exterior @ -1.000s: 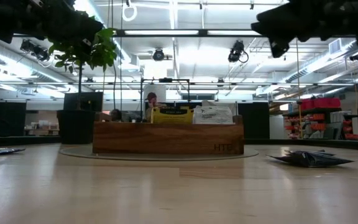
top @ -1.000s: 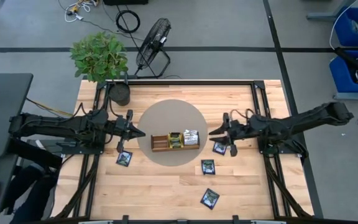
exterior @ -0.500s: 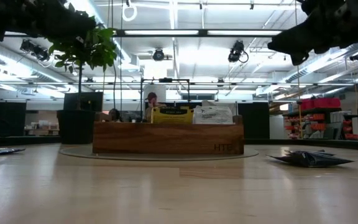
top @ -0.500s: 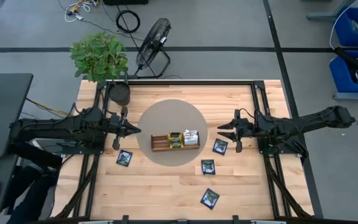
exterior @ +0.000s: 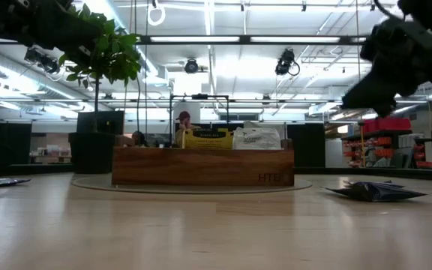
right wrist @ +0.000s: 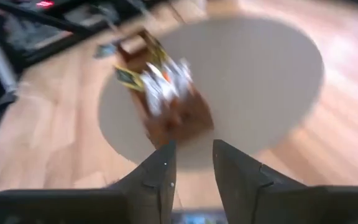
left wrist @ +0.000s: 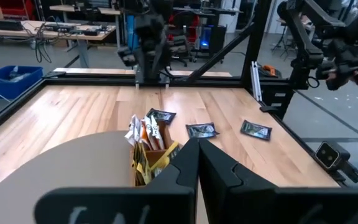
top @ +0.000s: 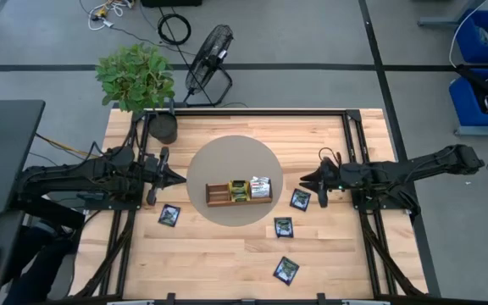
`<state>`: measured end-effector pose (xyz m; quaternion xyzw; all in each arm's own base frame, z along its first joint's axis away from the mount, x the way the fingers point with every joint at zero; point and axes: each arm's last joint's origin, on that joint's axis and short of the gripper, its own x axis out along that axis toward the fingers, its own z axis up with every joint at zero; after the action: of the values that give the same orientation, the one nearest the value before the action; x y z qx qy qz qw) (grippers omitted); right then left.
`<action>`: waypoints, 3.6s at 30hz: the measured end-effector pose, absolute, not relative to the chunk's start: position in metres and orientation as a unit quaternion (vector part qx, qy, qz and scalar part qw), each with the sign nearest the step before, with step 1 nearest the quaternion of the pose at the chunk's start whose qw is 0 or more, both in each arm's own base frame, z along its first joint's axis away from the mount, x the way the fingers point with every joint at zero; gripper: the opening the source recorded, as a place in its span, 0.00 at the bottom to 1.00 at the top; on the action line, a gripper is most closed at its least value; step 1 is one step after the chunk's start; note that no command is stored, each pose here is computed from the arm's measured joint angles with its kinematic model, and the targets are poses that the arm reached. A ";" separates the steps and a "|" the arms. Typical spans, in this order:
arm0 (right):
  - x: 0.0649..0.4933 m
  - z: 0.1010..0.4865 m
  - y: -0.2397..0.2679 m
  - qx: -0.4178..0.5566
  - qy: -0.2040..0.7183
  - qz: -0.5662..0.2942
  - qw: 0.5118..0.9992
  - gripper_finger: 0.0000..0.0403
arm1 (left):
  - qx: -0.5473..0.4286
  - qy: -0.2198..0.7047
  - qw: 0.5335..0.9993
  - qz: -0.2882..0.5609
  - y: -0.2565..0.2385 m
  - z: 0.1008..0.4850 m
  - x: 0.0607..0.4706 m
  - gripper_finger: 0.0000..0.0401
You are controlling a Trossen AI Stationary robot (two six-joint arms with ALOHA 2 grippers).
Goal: Pick & Place Tea
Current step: Put the purple tea bag into the left section of the wooden organizer
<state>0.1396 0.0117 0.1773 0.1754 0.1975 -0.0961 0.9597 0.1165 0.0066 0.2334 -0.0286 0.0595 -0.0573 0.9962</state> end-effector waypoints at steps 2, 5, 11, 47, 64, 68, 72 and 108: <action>0.137 0.172 0.011 0.207 0.221 -0.120 0.945 0.28 | -0.024 0.060 0.996 -0.058 0.007 0.233 0.117 0.03; 0.133 0.165 0.009 0.252 0.249 -0.148 0.923 0.28 | -0.017 0.059 0.996 -0.058 0.007 0.233 0.117 0.03; 0.126 0.156 0.008 0.323 0.295 -0.179 0.881 0.32 | -0.017 0.059 0.996 -0.058 0.007 0.233 0.117 0.03; 0.149 0.117 0.013 0.370 0.417 -0.203 0.805 0.54 | -0.017 0.063 0.996 -0.058 0.007 0.233 0.116 0.03; 0.146 0.115 0.015 0.352 0.452 -0.170 0.802 0.17 | -0.017 0.063 0.996 -0.058 0.007 0.233 0.117 0.03; 0.146 0.114 0.015 0.338 0.458 -0.154 0.808 0.02 | -0.017 0.063 0.996 -0.058 0.007 0.233 0.117 0.04; 0.148 0.115 0.016 0.331 0.456 -0.132 0.815 0.02 | -0.017 0.063 0.996 -0.058 0.007 0.233 0.117 0.03; 0.180 0.192 0.042 0.151 0.401 -0.115 0.896 0.00 | -0.034 0.054 0.996 -0.057 0.007 0.234 0.117 0.04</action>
<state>0.1796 0.0421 0.1921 0.1507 0.4008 -0.1155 0.8963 0.1168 0.0066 0.2345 -0.0338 0.0542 -0.0566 0.9964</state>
